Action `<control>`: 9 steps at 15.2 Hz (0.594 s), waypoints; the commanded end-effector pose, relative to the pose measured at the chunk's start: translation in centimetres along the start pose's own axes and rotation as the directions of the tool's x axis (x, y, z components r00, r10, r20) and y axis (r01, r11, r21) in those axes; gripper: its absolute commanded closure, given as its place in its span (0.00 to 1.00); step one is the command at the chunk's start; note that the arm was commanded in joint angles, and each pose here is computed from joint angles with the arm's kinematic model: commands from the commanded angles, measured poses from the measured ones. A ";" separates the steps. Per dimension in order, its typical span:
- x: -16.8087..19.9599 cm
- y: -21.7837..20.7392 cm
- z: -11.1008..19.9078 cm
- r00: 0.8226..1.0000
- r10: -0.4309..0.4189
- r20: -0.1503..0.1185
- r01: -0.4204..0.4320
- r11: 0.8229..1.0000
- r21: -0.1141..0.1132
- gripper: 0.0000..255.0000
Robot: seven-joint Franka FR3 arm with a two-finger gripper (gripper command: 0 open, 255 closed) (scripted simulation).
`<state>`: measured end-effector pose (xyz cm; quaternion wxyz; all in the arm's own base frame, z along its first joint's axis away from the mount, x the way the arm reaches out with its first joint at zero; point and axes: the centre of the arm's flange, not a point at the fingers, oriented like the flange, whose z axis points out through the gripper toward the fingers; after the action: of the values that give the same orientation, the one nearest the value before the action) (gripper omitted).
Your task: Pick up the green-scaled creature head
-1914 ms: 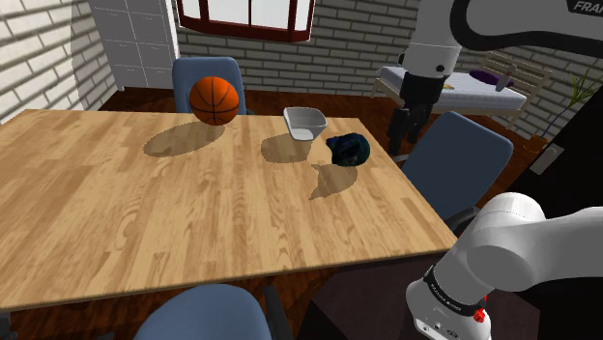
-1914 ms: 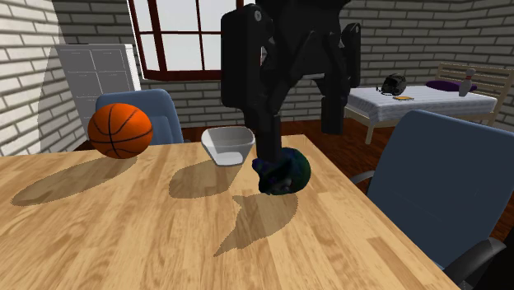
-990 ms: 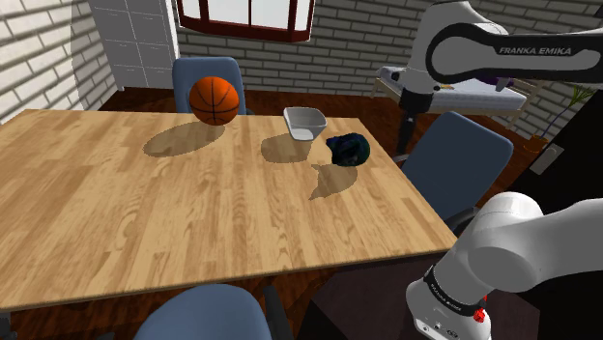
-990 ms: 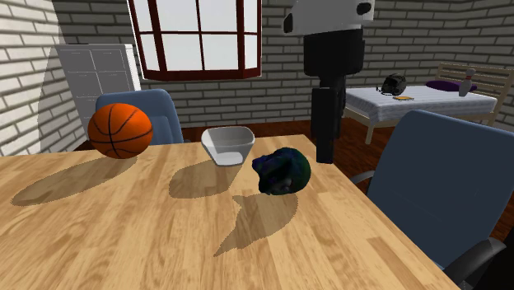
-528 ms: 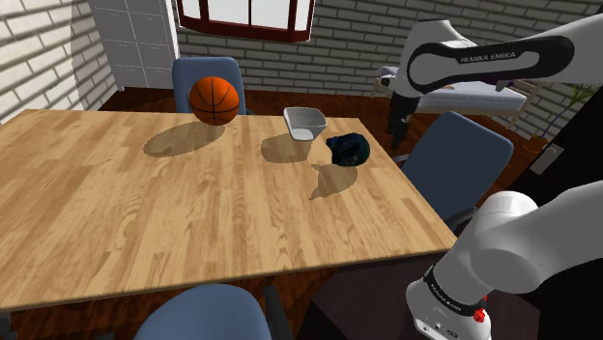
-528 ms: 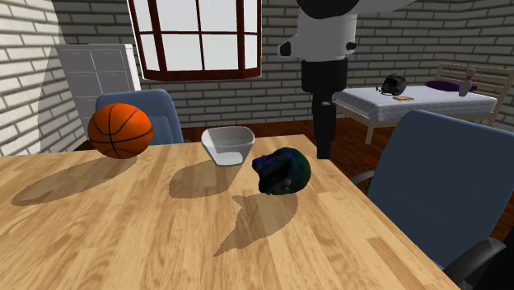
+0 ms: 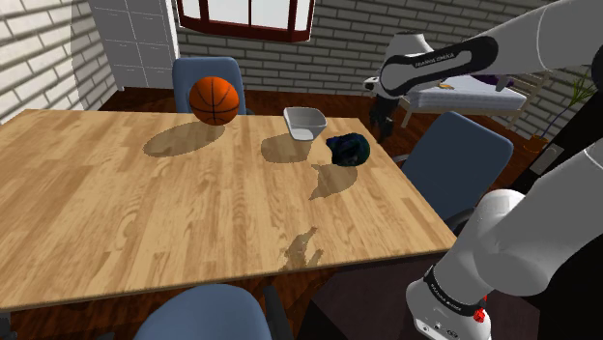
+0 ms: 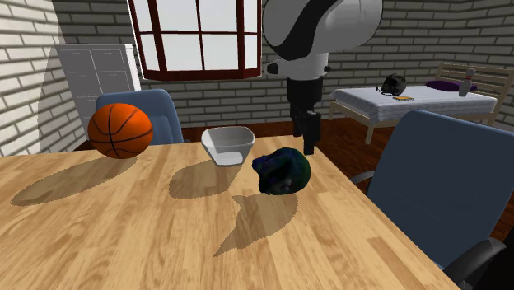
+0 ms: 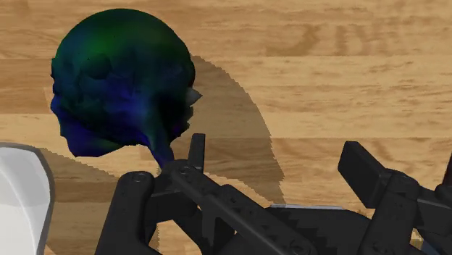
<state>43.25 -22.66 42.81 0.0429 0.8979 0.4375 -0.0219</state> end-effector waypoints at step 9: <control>3.2 9.6 4.3 0.949 -0.314 -0.011 0.312 0.948 -0.064 0.00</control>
<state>52.19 -25.99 39.10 0.0607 0.8219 0.5664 -0.0070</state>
